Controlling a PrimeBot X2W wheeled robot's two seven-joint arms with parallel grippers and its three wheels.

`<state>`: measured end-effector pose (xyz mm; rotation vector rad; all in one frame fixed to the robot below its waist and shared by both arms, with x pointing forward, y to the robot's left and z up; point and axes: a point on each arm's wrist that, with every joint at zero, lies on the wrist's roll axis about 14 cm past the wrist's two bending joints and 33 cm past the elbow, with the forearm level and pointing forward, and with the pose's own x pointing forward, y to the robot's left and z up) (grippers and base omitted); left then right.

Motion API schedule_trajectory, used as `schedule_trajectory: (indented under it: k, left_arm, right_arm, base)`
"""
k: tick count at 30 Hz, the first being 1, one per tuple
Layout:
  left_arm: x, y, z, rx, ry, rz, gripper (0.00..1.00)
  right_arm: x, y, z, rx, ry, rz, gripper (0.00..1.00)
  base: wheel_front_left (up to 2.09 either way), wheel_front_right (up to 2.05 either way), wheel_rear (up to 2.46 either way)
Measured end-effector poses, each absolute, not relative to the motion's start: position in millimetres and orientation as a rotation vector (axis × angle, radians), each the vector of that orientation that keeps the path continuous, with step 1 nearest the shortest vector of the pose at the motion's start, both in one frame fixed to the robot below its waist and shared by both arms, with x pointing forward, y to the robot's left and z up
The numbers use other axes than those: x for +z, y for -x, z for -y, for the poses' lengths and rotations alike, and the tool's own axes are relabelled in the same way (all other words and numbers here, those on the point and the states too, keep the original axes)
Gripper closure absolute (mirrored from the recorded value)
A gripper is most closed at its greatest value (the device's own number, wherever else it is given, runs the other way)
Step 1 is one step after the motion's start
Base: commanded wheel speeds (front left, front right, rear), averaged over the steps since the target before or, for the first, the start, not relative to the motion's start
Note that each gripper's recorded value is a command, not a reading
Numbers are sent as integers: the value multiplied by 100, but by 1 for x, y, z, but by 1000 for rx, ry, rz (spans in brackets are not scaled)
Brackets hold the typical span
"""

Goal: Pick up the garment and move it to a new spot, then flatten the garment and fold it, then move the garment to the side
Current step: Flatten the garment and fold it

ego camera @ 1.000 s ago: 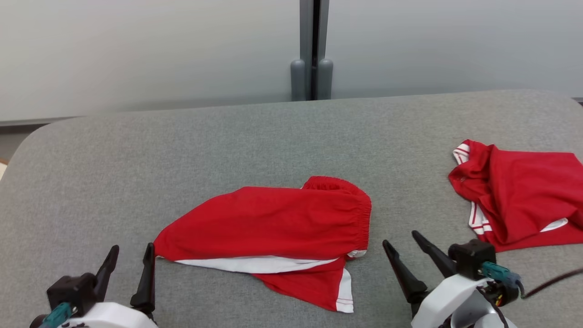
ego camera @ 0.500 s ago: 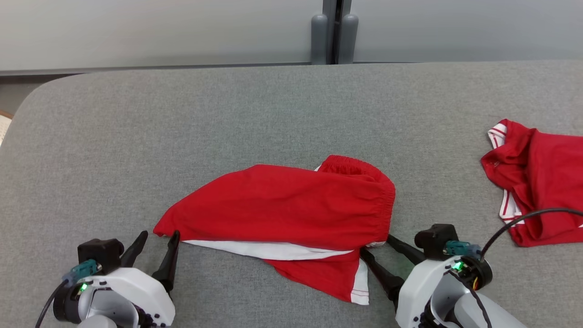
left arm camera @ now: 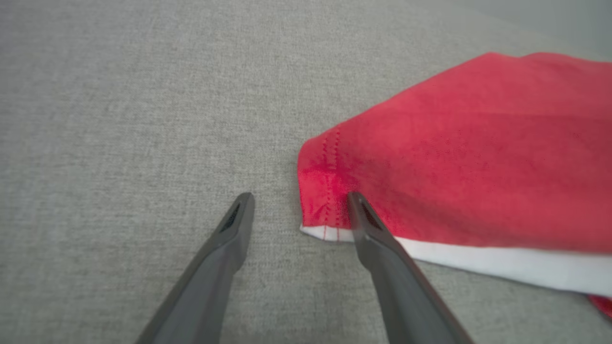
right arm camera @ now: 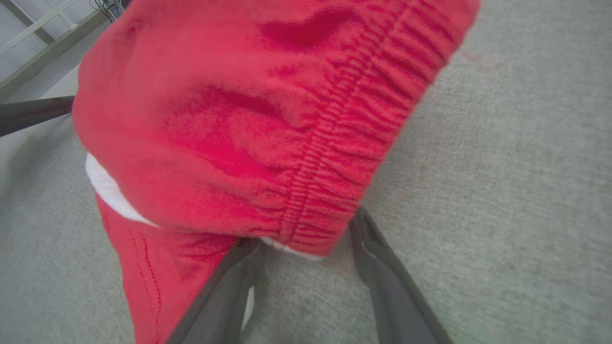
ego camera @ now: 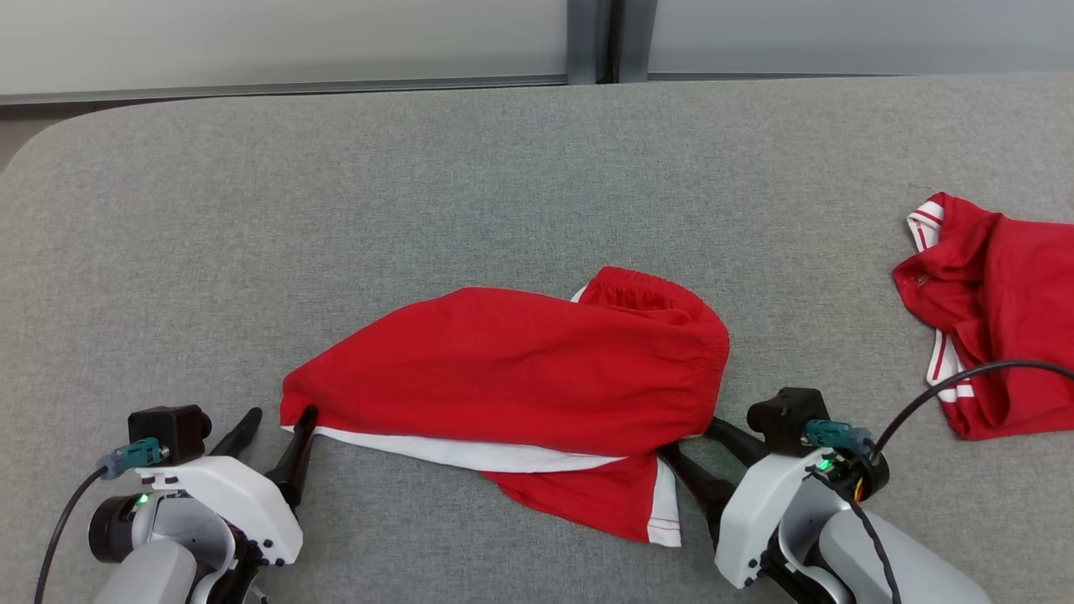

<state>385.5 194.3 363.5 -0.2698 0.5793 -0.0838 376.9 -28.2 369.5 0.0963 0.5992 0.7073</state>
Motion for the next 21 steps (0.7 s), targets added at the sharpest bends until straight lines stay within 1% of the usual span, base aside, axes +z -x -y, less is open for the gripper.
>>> schedule_trajectory:
  k: [1, 2, 3, 4, 5, 10, 14, 21]
  left_arm:
    - [363, -387, -193, -92, 271, -582, 49]
    - [362, -389, -192, -98, 277, -584, 71]
    - [361, -390, -191, -102, 282, -585, 100]
    - [361, -390, -189, -106, 289, -588, 100]
    - [359, -389, -186, -110, 308, -598, 100]
    - [359, -384, -180, -127, 344, -614, 100]
    - [366, -382, -186, -118, 336, -576, 100]
    - [396, -388, -189, -134, 321, -469, 100]
  right_arm:
    - [370, -378, 28, 708, -99, -595, 40]
    - [370, -378, 28, 711, -98, -595, 52]
    - [370, -378, 27, 715, -99, -591, 64]
    - [371, -377, 27, 719, -101, -588, 94]
    - [371, -374, 25, 729, -104, -586, 100]
    - [378, -371, 24, 736, -109, -561, 100]
    - [389, -375, 25, 728, -123, -514, 100]
    - [418, -384, 35, 713, -147, -398, 100]
  base:
    - [0, 0, 0]
    - [0, 0, 0]
    - [0, 0, 0]
    - [0, 0, 0]
    - [0, 0, 0]
    - [0, 0, 0]
    - [0, 0, 0]
    - [0, 0, 0]
